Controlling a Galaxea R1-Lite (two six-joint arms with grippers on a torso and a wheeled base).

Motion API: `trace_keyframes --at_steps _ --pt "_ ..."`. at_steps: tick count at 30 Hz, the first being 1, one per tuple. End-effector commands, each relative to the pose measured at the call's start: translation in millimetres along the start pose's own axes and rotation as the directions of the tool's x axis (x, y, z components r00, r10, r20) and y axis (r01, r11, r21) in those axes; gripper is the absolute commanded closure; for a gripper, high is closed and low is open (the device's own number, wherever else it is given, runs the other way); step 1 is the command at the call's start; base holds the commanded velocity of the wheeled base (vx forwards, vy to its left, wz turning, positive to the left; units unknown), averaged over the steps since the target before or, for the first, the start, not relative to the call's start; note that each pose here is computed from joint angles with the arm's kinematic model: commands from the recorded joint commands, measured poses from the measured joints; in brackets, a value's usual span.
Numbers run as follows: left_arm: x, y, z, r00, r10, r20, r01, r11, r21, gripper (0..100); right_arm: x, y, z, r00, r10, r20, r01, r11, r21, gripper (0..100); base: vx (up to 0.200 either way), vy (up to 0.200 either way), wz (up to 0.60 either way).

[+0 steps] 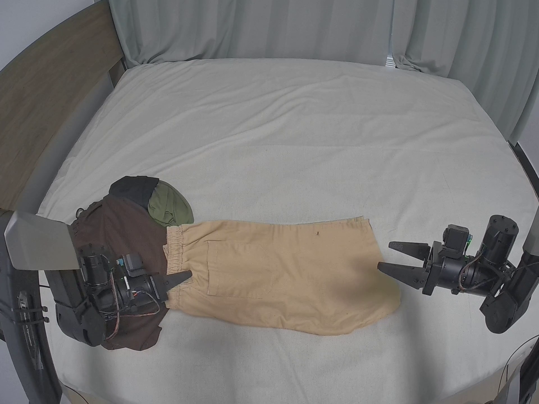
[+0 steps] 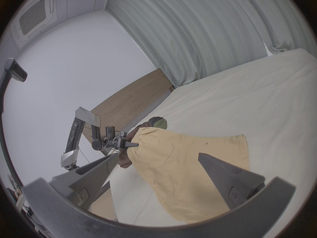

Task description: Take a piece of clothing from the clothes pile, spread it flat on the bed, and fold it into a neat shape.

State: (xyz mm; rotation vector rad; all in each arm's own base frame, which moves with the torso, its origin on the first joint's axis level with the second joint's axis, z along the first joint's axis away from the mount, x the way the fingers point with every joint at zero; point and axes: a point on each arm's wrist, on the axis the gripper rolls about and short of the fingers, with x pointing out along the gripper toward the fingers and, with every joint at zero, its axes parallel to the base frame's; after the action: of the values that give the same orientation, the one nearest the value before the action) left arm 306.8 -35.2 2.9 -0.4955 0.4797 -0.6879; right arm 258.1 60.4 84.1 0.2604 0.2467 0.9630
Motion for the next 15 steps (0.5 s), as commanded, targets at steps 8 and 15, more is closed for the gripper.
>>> trace_keyframes --at_steps 8,15 --pt "-19.0 -9.0 2.9 1.000 0.008 0.006 -0.008 1.000 -0.007 100 0.4 0.4 -0.6 1.000 0.002 -0.002 -0.002 1.000 0.002 0 0.000 0.000 0.00" --pt "-22.2 -12.2 3.1 1.000 0.008 0.006 -0.008 1.000 -0.005 100 0.2 0.6 -0.3 1.000 0.002 -0.001 -0.002 1.000 0.000 0 0.000 0.000 0.00"
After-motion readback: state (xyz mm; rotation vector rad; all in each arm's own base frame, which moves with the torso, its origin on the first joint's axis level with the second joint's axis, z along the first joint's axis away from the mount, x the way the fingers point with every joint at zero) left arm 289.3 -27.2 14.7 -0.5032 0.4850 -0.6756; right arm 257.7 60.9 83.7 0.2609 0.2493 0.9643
